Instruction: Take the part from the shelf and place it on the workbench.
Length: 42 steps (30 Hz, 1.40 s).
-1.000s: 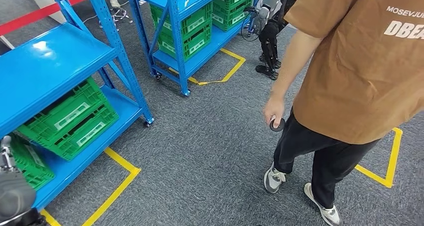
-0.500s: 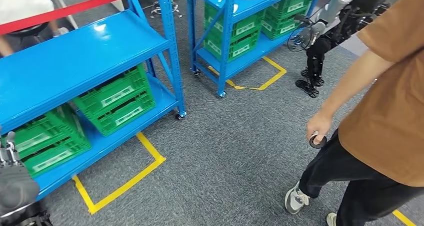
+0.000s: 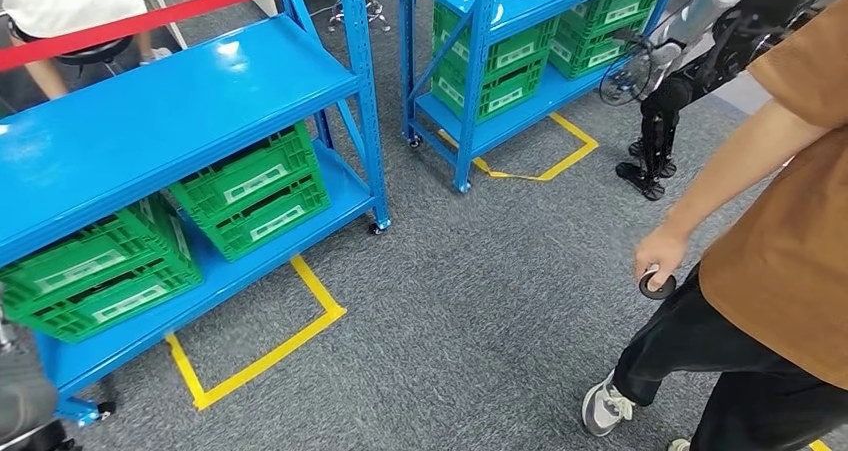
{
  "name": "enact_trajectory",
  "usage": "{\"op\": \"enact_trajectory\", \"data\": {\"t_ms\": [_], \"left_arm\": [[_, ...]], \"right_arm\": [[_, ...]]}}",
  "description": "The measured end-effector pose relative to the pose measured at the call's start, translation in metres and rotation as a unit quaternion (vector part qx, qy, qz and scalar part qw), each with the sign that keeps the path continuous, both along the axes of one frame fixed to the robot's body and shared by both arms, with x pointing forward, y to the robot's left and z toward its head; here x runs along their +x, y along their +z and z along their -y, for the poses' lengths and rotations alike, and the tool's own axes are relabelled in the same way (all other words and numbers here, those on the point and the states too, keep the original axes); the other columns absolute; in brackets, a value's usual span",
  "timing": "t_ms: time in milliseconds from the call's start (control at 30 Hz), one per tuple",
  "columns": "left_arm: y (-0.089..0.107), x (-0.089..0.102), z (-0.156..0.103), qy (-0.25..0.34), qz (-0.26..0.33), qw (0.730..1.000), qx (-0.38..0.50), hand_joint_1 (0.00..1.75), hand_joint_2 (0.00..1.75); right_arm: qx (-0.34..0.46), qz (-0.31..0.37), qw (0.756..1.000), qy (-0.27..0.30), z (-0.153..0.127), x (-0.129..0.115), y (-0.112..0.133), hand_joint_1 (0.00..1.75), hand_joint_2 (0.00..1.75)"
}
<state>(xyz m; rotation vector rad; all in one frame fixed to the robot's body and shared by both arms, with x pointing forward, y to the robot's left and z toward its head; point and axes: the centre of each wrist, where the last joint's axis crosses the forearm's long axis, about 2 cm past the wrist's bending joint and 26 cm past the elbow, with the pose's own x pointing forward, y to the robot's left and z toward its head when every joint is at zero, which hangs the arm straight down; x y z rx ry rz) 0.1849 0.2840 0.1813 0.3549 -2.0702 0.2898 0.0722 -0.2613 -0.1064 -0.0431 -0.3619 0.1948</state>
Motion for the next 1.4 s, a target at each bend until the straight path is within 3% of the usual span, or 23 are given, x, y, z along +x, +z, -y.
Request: {"op": "enact_trajectory", "data": {"t_ms": [1400], "left_arm": [[-0.0064, -0.0007, -0.005, 0.017, -0.018, 1.0, -0.01, 0.0, 0.0]], "right_arm": [[0.002, -0.011, 1.0, 0.003, -0.002, -0.0029, -0.0004, 0.0, 0.0]]}}
